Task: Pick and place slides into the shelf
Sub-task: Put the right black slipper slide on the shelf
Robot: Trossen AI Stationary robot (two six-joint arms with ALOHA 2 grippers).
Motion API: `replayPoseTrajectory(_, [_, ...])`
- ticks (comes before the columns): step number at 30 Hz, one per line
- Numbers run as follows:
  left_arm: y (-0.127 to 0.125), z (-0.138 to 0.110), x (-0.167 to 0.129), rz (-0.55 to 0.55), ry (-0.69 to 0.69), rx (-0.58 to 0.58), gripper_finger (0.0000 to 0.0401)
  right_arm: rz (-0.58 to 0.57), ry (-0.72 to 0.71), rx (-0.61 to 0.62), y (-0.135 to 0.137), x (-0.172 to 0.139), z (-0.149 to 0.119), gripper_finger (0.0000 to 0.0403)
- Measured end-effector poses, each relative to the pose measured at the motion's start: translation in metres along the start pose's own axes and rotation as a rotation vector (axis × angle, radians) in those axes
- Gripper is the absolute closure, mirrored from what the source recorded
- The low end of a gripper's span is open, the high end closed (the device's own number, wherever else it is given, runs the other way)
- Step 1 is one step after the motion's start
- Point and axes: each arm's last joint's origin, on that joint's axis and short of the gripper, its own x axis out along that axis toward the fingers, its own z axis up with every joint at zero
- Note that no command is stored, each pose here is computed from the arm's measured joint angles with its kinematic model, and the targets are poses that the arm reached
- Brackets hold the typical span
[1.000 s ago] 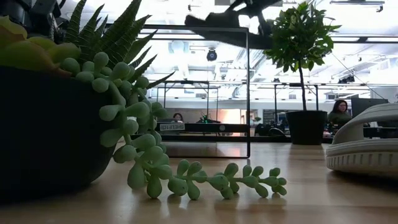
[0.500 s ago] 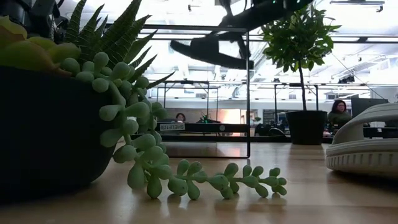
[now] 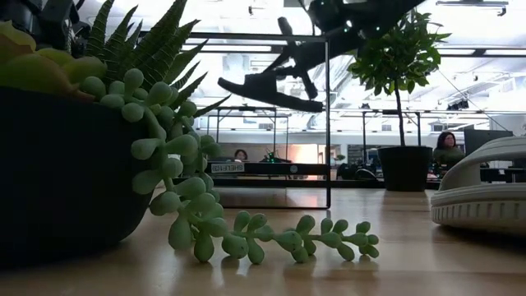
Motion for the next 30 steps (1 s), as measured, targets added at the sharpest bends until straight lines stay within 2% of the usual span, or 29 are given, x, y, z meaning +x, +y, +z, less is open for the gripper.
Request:
replayPoseTrajectory(12, [0.000, 0.000, 0.000, 0.000, 0.000, 0.000, 0.0400, -0.024, -0.008, 0.018, -0.024, 0.020, 0.008, 0.0403])
replayPoseTrajectory(20, [0.000, 0.000, 0.000, 0.000, 0.000, 0.000, 0.0400, 0.020, 0.024, 0.059, -0.040, 0.042, 0.006, 0.0403])
replayPoseTrajectory(30, [0.000, -0.001, 0.000, -0.016, 0.011, 0.000, 0.0400, -0.020, 0.034, 0.075, -0.059, 0.055, 0.004, 0.0403])
